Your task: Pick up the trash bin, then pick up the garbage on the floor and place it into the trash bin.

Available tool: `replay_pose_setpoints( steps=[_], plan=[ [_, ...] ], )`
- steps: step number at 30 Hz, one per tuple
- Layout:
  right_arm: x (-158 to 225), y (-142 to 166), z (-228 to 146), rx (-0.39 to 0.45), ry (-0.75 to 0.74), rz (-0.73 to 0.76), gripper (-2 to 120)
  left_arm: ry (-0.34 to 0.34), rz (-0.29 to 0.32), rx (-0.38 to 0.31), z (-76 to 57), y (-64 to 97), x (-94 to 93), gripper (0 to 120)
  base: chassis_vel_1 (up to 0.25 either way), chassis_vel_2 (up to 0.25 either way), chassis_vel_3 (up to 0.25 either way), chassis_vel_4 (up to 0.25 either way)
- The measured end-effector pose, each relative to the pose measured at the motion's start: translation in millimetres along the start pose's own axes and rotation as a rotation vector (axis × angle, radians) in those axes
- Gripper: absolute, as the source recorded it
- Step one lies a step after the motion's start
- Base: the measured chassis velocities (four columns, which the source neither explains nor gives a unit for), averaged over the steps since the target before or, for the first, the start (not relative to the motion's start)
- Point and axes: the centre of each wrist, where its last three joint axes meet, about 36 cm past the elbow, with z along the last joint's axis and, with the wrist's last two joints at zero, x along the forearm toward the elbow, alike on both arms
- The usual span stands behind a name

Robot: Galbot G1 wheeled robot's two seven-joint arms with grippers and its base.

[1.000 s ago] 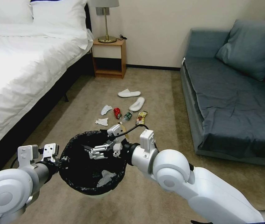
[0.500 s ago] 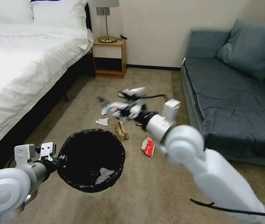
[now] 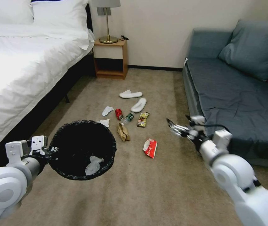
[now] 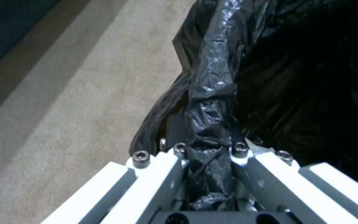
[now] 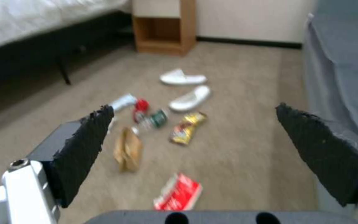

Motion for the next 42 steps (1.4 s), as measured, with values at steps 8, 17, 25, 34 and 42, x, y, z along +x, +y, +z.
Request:
replay_pose_setpoints(
  steps=[8,17,25,34,42],
  plan=[
    [25.6,-4.1,16.6,0.002,0.005,0.061,100,-0.033,0.017,-0.04,2.7,-1.8,3.6,2,0.0,0.0,0.0,0.0],
    [38.0,2.5,25.4,-0.053,-0.006,0.114,100,-0.044,0.029,-0.04,4.3,-3.0,5.7,2,-0.096,0.11,0.094,-0.095],
    [42.5,3.1,30.1,-0.06,-0.007,0.126,100,-0.041,0.035,-0.029,6.6,-4.6,6.1,2,-0.134,0.133,0.117,-0.127],
    [47.4,6.4,36.6,-0.065,-0.001,0.125,100,-0.042,0.036,-0.025,7.2,-5.3,7.3,2,-0.1,0.11,0.097,-0.106],
    [47.6,11.2,40.3,-0.071,0.0,0.115,100,-0.044,0.038,-0.023,6.7,-5.5,8.5,2,-0.136,0.113,0.139,-0.117]
  ],
)
